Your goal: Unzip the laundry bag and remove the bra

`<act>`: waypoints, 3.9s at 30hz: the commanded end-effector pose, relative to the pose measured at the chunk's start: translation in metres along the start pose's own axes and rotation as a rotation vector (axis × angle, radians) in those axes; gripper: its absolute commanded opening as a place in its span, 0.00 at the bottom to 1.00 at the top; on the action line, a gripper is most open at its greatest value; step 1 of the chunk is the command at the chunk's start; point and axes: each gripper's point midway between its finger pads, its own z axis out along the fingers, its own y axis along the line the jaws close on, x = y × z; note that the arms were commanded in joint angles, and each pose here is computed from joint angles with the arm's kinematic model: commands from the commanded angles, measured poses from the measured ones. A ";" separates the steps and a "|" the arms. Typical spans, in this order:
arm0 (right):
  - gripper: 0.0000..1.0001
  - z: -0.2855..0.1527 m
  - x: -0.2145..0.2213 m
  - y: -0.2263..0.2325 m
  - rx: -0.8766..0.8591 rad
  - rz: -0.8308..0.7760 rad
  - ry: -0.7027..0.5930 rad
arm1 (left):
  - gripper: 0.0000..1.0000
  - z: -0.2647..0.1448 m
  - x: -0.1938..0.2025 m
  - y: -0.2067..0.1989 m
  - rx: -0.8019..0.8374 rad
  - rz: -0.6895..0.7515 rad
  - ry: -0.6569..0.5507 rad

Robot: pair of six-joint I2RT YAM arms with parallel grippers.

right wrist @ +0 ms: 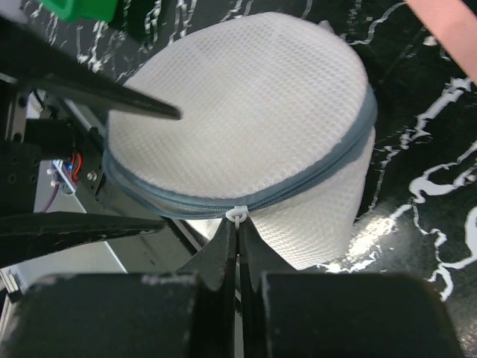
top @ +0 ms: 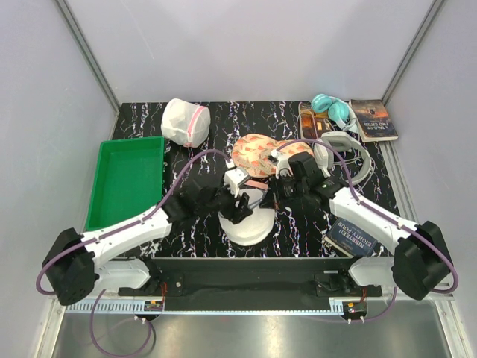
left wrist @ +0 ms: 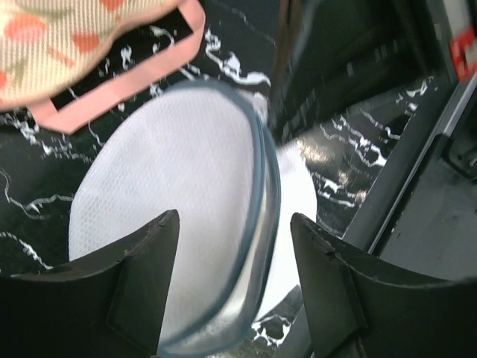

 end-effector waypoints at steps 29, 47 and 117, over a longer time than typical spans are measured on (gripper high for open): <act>0.00 0.000 -0.007 -0.008 0.086 -0.005 -0.036 | 0.00 0.003 -0.015 -0.004 0.035 0.065 -0.055; 0.00 -0.002 -0.016 -0.006 0.034 -0.041 -0.032 | 0.35 -0.015 -0.011 -0.003 0.010 0.041 -0.074; 0.59 -0.014 -0.042 -0.026 0.132 -0.010 -0.117 | 0.00 -0.032 -0.049 0.001 -0.075 0.007 -0.059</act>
